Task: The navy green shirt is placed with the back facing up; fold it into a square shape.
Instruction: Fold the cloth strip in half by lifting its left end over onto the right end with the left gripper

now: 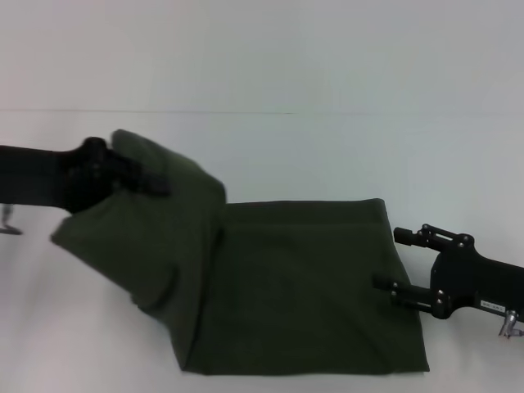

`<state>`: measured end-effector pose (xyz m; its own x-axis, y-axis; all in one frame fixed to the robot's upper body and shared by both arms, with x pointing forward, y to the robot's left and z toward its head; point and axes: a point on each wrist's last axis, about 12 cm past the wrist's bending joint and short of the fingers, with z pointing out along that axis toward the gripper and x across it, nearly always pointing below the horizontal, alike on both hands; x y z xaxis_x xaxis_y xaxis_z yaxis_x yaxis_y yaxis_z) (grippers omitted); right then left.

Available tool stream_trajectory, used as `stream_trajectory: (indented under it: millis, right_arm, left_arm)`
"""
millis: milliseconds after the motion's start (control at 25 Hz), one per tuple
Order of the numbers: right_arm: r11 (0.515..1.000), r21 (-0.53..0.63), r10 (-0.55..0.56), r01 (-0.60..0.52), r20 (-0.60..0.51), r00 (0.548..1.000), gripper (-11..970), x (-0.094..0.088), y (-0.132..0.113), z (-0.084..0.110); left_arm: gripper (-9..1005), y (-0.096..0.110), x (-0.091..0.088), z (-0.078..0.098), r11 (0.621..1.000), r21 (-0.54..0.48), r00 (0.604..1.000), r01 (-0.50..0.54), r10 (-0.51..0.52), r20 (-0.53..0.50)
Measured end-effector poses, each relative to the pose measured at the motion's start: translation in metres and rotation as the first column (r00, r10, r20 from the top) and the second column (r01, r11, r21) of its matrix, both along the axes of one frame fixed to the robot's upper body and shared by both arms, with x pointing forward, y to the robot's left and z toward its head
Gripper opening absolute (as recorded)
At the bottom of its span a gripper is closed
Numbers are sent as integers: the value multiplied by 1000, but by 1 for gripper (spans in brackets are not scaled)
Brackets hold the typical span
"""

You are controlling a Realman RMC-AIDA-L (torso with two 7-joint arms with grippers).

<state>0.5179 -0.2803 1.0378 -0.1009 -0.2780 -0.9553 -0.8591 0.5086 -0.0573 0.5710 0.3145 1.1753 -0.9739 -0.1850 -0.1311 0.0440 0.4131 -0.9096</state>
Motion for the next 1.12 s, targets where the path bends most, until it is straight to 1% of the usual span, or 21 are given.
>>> stream_trajectory:
  millis: [120,280,400,520,640,880,1120]
  right_arm:
    - [1000,15,-12,12,1,1000,798,-2,-2,0]
    - [1000,21,-22,22,-1,1000,798,-5,-5,-1]
    - [999,23,-27,27,-2,1000,797,-6,-5,-1]
    - [999,26,-33,33,-1,999,797,-6,-7,-1]
    - [999,30,-43,43,-2,999,797,-6,-8,-1]
    - [996,43,-83,82,1,997,798,-9,-16,-1]
    - [986,69,-151,150,2,989,797,-15,-28,-2]
  left_arm:
    - [94,-25,3,-14,997,-80,1000,10,-12,-23]
    - [102,-57,5,-40,985,-172,999,-8,-1,-50]
    - [108,-76,4,-58,977,-212,998,-36,26,-50]
    - [114,-89,1,-73,974,-218,998,-59,50,-47]
    - [120,-96,0,-81,975,-213,998,-65,64,-12]
    - [131,-109,-3,-88,977,-207,997,-52,64,53]
    - [143,-129,-9,-92,963,-269,990,-8,47,136]
